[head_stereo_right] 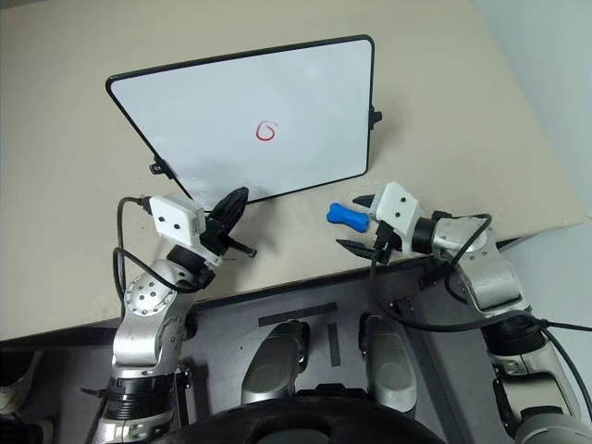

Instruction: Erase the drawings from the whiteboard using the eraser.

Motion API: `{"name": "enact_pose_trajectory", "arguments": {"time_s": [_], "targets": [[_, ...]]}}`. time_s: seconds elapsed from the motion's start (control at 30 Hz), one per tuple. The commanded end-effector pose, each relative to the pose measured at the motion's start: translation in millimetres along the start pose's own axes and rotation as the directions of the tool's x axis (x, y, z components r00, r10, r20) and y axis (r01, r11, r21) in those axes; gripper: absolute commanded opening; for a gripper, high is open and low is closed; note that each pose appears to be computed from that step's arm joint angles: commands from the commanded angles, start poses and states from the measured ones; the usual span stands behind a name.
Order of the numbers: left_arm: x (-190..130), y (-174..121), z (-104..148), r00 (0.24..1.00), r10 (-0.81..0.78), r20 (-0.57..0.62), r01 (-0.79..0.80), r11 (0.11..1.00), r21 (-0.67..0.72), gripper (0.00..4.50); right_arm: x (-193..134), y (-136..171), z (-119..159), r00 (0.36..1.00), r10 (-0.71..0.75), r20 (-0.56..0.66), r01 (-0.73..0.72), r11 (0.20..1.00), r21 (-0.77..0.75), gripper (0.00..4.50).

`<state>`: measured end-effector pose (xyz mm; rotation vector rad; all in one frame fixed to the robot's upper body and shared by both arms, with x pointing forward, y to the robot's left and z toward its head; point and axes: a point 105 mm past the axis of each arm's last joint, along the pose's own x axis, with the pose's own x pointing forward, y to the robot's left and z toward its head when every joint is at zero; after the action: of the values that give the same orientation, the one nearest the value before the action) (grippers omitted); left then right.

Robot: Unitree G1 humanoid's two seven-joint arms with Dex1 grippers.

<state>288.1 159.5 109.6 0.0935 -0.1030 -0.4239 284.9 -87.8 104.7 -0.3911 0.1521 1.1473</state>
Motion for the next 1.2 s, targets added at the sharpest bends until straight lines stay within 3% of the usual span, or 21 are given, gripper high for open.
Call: {"name": "enact_pose_trajectory", "arguments": {"time_s": [0.03,0.63,0.73,1.07,1.2], "targets": [[2.5,-6.4,8.3,0.999,-0.018,0.044,0.018,1.000,0.009,0.00,3.1,10.4,13.6,0.998,0.047,0.040,-0.046,0.999,-0.022,4.29],[3.7,-11.9,4.4,0.999,-0.008,0.048,0.008,1.000,-0.012,0.00,17.7,-8.9,-13.6,0.999,-0.029,-0.039,0.029,0.999,0.018,4.29],[3.9,-11.6,4.4,0.999,-0.006,0.049,0.006,1.000,-0.011,0.00,16.5,-13.9,-15.9,0.997,-0.053,-0.049,0.054,0.999,0.009,3.72],[6.1,-10.6,5.1,0.999,-0.011,0.053,0.012,1.000,-0.006,0.00,15.2,-22.8,-15.4,0.993,-0.106,-0.052,0.104,0.994,-0.033,0.17],[6.5,-10.3,4.7,0.998,-0.014,0.053,0.014,1.000,-0.006,0.00,14.3,-23.5,-8.3,0.993,-0.110,-0.040,0.106,0.990,-0.092,0.01]]}}
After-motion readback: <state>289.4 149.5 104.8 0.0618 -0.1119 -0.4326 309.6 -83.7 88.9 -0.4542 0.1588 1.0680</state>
